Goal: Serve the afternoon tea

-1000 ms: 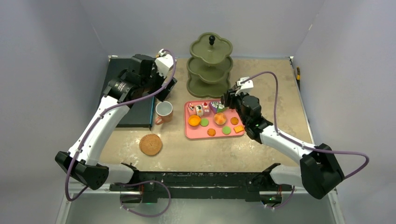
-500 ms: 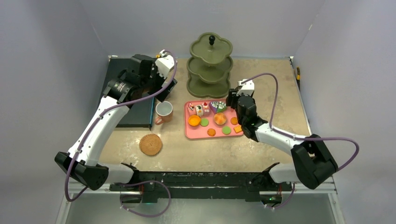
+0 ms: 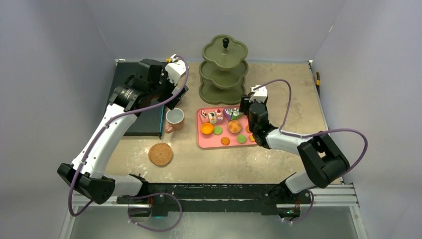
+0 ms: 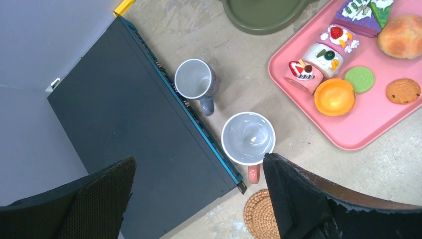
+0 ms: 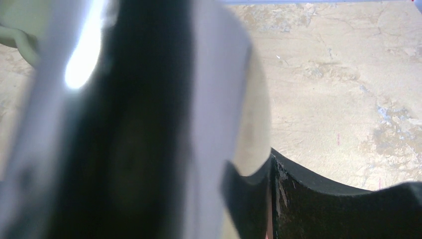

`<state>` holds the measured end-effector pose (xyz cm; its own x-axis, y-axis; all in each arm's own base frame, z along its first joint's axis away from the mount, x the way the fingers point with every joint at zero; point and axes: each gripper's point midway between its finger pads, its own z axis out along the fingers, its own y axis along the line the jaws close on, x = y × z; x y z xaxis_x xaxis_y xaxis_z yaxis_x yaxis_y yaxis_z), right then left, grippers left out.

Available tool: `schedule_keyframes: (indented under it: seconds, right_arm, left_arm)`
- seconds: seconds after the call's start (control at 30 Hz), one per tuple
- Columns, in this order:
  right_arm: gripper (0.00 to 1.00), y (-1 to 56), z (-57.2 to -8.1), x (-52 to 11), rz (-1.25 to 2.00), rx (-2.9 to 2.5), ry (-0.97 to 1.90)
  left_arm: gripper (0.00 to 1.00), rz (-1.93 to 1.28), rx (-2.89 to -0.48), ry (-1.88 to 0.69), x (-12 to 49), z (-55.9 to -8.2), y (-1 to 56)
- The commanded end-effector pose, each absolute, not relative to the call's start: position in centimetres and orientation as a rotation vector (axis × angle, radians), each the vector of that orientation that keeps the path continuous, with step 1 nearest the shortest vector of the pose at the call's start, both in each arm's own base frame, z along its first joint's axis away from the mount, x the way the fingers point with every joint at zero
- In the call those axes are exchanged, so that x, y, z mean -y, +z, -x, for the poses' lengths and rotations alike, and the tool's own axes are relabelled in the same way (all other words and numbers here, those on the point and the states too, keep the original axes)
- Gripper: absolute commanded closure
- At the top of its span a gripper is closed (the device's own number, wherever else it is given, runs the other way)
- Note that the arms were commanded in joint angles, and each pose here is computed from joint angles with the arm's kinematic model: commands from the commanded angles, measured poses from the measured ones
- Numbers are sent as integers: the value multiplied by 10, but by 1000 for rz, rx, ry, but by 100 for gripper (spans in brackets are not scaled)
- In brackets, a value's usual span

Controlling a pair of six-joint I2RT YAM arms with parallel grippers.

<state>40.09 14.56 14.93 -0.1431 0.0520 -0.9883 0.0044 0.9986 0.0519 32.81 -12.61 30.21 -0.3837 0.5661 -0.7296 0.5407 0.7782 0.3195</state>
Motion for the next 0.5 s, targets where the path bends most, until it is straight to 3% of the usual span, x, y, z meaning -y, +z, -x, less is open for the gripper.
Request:
schedule_keyframes:
  seconds: [0.0,0.47]
  right_arm:
    - [37,166,-404,-133,-108,-1662,-16]
    - [38,154,-398,-131,-145,-1709,-1]
  left_arm:
    - [1,-818,-2013,44,123,-326,317]
    - [2,-827,-2005,23,125,-324,320]
